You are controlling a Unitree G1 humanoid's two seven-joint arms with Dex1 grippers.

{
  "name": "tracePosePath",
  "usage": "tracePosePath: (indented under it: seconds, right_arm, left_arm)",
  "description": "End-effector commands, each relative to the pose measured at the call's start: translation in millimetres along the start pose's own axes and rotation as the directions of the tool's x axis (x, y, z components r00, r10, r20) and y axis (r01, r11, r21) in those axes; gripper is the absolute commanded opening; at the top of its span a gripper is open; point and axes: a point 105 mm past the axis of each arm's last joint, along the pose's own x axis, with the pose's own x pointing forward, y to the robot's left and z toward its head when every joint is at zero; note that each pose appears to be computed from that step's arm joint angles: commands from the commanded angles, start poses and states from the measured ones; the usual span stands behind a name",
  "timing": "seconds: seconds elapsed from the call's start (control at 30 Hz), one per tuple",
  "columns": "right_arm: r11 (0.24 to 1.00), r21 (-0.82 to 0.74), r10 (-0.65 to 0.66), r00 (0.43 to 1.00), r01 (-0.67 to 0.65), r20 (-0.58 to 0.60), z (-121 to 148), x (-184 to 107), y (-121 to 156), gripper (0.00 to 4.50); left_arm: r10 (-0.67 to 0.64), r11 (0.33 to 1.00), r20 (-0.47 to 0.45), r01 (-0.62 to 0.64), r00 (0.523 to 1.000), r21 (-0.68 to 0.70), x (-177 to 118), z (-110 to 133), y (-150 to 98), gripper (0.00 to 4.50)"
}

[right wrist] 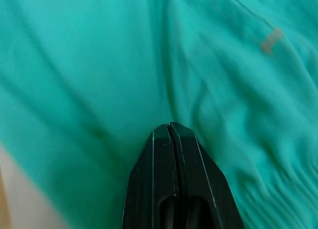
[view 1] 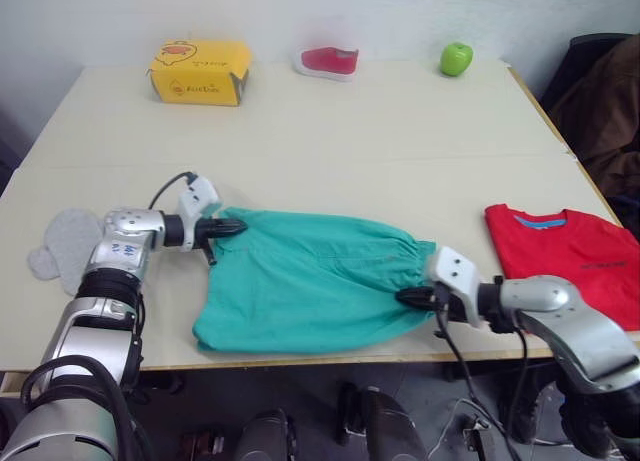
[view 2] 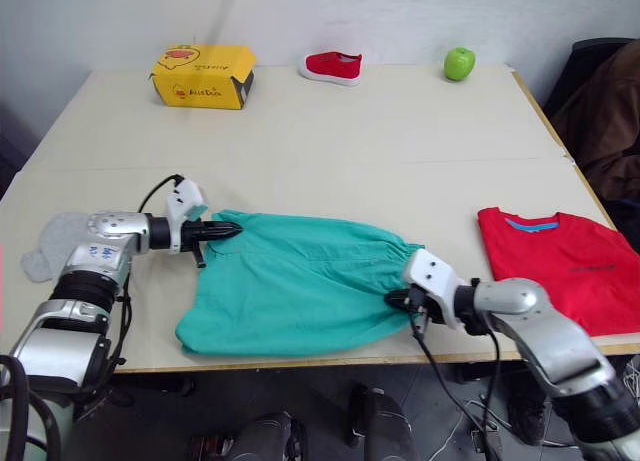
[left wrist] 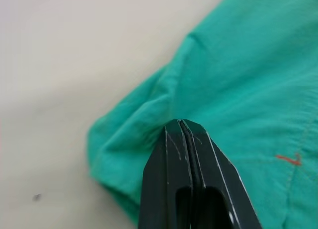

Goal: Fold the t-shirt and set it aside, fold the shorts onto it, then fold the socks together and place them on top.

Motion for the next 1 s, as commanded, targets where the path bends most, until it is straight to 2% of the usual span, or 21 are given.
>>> tracePosePath:
  seconds: [0.03, 0.1, 0.17, 0.23, 0.3, 0.43, 0.53, 0.6, 0.73, 0.83, 0.93, 1.0]
  right_arm:
    - [0.998, 0.000, 0.055, 0.984, -0.056, 0.168, 45.4, -17.5, 4.7, 0.00]
    - [0.997, -0.013, 0.082, 0.963, -0.081, 0.258, 74.0, -16.7, 2.4, 0.00]
    - [0.996, -0.011, 0.092, 0.946, -0.093, 0.311, 92.8, -11.4, -0.9, 0.00]
    - [0.994, -0.026, 0.107, 0.932, -0.105, 0.346, 110.5, 9.6, -3.9, 0.00]
    - [0.992, -0.075, 0.118, 0.934, -0.099, 0.338, 118.2, 32.3, -4.7, 0.00]
    - [0.989, -0.122, 0.116, 0.948, -0.082, 0.296, 115.4, 74.5, -4.8, 0.00]
    - [0.984, -0.151, 0.125, 0.965, -0.091, 0.231, 98.2, 94.4, -0.2, 0.00]
    - [0.989, -0.136, 0.083, 0.980, -0.059, 0.183, 81.9, 100.5, -7.2, 0.00]
    - [0.986, -0.159, -0.040, 0.996, 0.053, 0.084, 48.8, 87.4, -36.2, 0.00]
    - [0.981, -0.136, -0.130, 0.989, 0.138, 0.064, 34.0, 63.1, -61.0, 0.00]
    - [0.966, -0.132, -0.211, 0.972, 0.224, 0.106, 35.1, 34.5, -80.5, 0.00]
    - [0.966, -0.055, -0.241, 0.954, 0.254, 0.177, 45.5, 16.4, -83.6, 0.00]
  left_arm:
    - [-0.165, 0.985, 0.181, 0.152, 0.970, 0.081, -17.5, 60.8, -23.7, 0.01]
    - [-0.294, 0.956, 0.229, 0.281, 0.928, 0.086, -20.7, 80.4, -56.3, 0.01]
    - [-0.361, 0.933, 0.209, 0.351, 0.909, 0.083, -17.8, 83.2, -80.3, 0.01]
    - [-0.428, 0.902, 0.132, 0.415, 0.894, 0.117, -5.5, 70.6, -108.8, 0.01]
    - [-0.455, 0.889, 0.109, 0.445, 0.884, 0.106, 5.7, 58.0, -125.4, 0.01]
    - [-0.427, 0.904, 0.047, 0.424, 0.903, 0.065, 23.4, 25.6, -137.9, 0.01]
    - [-0.380, 0.925, 0.001, 0.379, 0.925, 0.031, 24.3, 4.4, -136.1, 0.01]
    - [-0.348, 0.937, -0.029, 0.348, 0.937, 0.018, 19.9, -8.7, -132.7, 0.01]
    - [-0.309, 0.951, -0.086, 0.310, 0.947, -0.001, 4.7, -30.2, -126.3, 0.01]
    - [-0.279, 0.960, -0.116, 0.279, 0.953, -0.022, -8.5, -43.6, -120.9, 0.01]
    - [-0.249, 0.968, -0.141, 0.246, 0.958, -0.042, -23.6, -55.1, -116.6, 0.01]
    - [-0.246, 0.969, -0.106, 0.241, 0.963, -0.062, -32.9, -49.0, -116.8, 0.01]
